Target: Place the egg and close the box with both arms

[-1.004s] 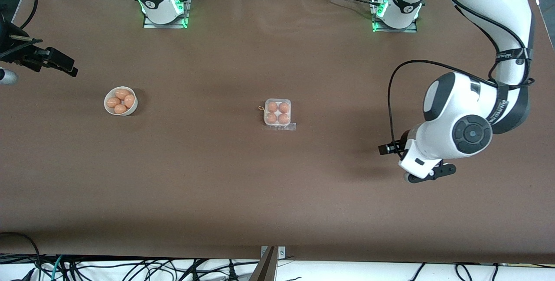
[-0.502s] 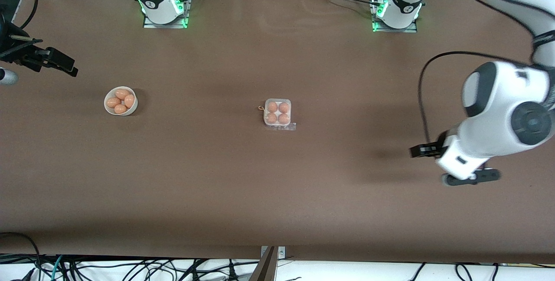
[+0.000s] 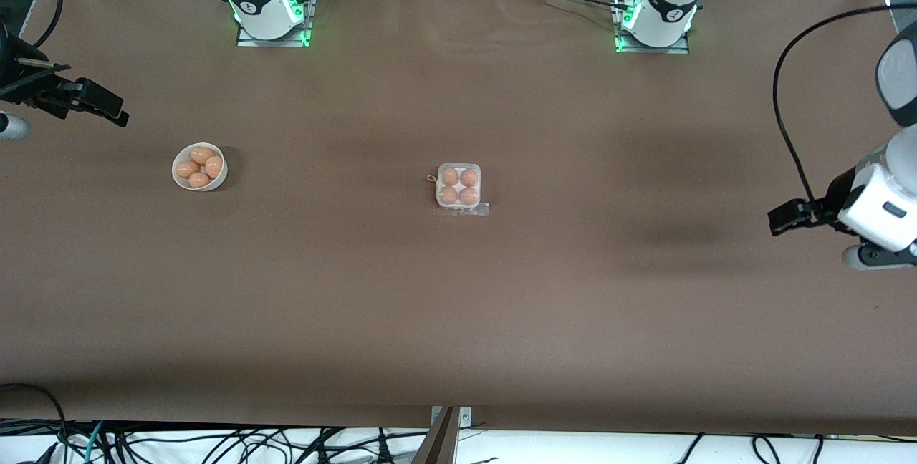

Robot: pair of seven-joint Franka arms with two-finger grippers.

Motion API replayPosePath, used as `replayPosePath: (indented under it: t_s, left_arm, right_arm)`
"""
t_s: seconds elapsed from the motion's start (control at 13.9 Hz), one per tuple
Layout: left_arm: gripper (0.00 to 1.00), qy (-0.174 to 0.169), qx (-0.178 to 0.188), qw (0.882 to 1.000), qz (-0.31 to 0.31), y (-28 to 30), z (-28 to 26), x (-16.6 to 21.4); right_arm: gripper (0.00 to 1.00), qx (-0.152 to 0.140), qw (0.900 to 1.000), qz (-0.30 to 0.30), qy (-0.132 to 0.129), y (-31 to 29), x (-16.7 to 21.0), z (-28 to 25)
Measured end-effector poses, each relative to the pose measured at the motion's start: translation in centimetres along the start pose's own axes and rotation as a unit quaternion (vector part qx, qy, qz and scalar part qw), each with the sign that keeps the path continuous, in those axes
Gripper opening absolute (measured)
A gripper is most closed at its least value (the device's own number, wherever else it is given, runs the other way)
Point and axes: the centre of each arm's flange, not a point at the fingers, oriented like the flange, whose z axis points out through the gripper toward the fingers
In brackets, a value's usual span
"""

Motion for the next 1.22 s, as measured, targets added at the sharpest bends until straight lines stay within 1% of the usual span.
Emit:
replayPosePath:
  t_s: [0.14, 0.29, 0.36, 0.43, 0.65, 0.86, 1.0, 1.22]
  left_arm:
    - [0.98, 0.002, -0.006, 1.000, 0.002, -0.2, -1.6, -2.0]
    - [0.97, 0.000, -0.042, 0.999, 0.005, -0.8, -2.8, -4.0]
    - [0.97, -0.001, -0.054, 0.999, 0.007, -1.6, -3.1, -4.8]
    - [0.97, -0.003, -0.058, 0.998, 0.008, -2.3, -3.3, -5.5]
    - [0.96, -0.011, -0.057, 0.998, 0.009, -2.8, -3.0, -6.8]
    - [0.96, -0.019, -0.041, 0.999, 0.017, -2.9, -2.7, -7.5]
    - [0.96, -0.022, -0.039, 0.999, 0.020, -2.9, -3.0, -7.9]
    - [0.96, -0.035, -0.038, 0.998, 0.021, -3.0, -3.6, -8.8]
  right_arm:
    - [1.00, 0.000, 1.000, 0.000, 0.000, 0.0, 0.0, 0.0]
    - [1.00, 0.000, 1.000, 0.000, 0.000, 0.0, 0.0, 0.0]
    - [1.00, 0.000, 1.000, 0.000, 0.001, 0.0, 0.0, 0.0]
    - [1.00, 0.000, 1.000, 0.000, 0.001, 0.0, 0.0, 0.0]
    - [1.00, 0.000, 1.000, 0.000, 0.001, 0.0, 0.0, 0.0]
    - [1.00, 0.000, 1.000, 0.000, -0.001, 0.0, 0.1, 0.2]
    - [1.00, 0.000, 1.000, 0.000, -0.001, 0.0, 0.1, 0.2]
    - [1.00, 0.000, 1.000, 0.000, -0.001, 0.0, 0.2, 0.2]
